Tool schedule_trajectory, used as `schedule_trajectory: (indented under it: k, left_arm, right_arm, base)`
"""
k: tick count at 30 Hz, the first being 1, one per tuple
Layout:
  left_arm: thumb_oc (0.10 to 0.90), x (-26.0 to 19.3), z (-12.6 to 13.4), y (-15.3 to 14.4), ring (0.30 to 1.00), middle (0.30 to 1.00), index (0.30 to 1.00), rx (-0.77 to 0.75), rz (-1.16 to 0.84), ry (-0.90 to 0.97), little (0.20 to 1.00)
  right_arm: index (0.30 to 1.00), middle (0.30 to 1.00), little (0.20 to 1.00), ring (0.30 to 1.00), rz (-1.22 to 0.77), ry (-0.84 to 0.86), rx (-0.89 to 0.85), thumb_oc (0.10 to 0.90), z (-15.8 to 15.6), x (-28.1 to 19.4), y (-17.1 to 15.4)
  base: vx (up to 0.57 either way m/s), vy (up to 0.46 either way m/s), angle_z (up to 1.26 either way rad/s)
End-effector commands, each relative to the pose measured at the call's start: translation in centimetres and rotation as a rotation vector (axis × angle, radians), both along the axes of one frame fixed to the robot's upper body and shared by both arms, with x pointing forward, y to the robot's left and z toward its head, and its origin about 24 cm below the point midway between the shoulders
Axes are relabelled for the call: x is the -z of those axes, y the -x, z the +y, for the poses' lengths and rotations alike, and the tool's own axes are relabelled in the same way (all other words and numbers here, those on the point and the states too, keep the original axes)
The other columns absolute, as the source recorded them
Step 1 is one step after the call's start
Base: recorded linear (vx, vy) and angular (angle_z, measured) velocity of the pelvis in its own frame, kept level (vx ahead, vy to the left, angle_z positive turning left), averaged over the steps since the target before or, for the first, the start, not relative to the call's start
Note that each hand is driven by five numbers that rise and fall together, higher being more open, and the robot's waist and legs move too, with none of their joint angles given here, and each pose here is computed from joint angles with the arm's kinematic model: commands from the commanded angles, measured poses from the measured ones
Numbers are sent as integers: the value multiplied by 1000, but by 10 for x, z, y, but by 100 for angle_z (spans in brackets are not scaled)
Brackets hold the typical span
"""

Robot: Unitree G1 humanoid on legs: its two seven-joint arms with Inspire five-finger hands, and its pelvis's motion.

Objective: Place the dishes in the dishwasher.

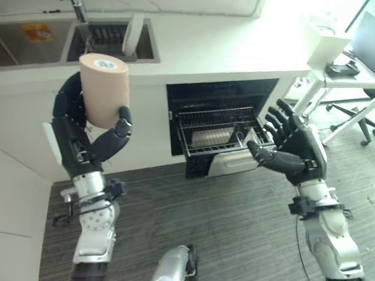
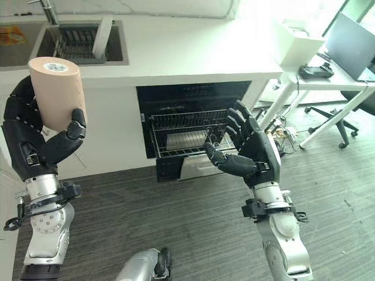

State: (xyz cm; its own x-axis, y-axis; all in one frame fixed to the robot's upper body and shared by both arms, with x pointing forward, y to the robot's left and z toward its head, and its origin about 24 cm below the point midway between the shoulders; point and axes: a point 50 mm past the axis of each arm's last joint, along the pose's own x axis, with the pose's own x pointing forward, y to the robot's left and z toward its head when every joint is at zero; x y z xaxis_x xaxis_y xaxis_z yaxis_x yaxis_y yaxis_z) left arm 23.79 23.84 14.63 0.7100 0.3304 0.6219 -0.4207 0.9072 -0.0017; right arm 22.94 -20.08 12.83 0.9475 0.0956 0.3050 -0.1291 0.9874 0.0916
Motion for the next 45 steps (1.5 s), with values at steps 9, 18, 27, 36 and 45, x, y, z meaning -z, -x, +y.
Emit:
schedule_trajectory:
  k: [9, 18, 27, 36, 45]
  left_arm:
    - [400, -57, -13, 12, 300, 300, 300, 38, -277, -234, 300]
    - [400, -53, -13, 16, 300, 300, 300, 46, -255, -170, 300]
    - [400, -54, -27, 11, 300, 300, 300, 137, -258, -145, 300]
    - [400, -48, -25, 18, 300, 300, 300, 117, -269, -204, 300]
    - [400, -48, -33, 18, 300, 300, 300, 152, -265, -217, 300]
  right_arm:
    - [900, 900, 900, 900, -185, -73, -91, 800, 14, -28, -4]
    - [900, 900, 900, 900, -160, -87, -105, 800, 12, -39, -14]
    - [900, 900, 900, 900, -162, -49, 17, 800, -15, -41, -5]
    - [900, 900, 900, 900, -171, -94, 45, 800, -8, -27, 1]
    - [900, 900, 900, 900, -173, -124, 42, 800, -12, -24, 10]
  base:
    - [311, -489, 53]
    - [267, -453, 19]
    - [83, -326, 52]
    - [51, -96, -12]
    - [-4, 50, -5]
